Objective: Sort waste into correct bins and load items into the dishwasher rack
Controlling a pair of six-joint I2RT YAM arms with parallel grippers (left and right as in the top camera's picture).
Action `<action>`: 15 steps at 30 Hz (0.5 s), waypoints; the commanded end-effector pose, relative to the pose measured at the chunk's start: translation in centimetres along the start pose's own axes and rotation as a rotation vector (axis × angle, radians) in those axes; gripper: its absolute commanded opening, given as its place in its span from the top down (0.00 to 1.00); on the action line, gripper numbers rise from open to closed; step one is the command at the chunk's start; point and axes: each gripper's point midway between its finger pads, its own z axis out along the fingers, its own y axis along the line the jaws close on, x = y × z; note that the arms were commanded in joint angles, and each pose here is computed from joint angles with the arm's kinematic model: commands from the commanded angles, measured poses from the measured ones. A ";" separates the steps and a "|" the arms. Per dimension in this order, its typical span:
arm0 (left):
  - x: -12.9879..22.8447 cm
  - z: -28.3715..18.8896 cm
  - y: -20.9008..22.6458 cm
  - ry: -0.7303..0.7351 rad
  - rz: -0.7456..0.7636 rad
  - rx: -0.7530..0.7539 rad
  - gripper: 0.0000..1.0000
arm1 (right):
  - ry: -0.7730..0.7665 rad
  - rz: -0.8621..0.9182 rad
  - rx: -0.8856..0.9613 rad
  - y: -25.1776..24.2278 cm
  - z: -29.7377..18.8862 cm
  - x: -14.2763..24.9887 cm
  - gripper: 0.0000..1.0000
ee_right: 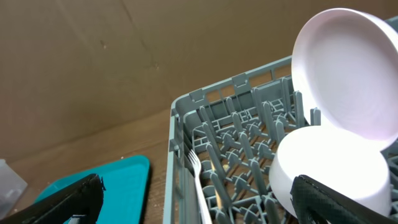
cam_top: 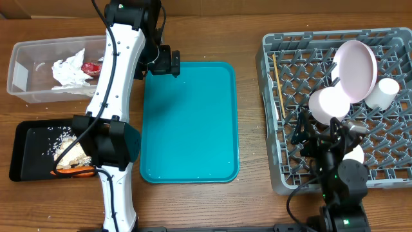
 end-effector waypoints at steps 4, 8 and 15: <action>-0.1 -0.2 0.1 -0.009 0.012 -0.005 0.00 | -0.081 -0.059 -0.041 0.1 -1.4 0.0 0.00; -0.1 -0.2 0.1 -0.009 0.012 -0.005 0.00 | -0.149 -0.067 -0.061 0.1 -2.4 -0.3 0.00; -0.1 -0.2 0.1 -0.009 0.012 -0.005 0.00 | -0.175 -0.113 -0.088 -0.1 -2.6 0.6 0.00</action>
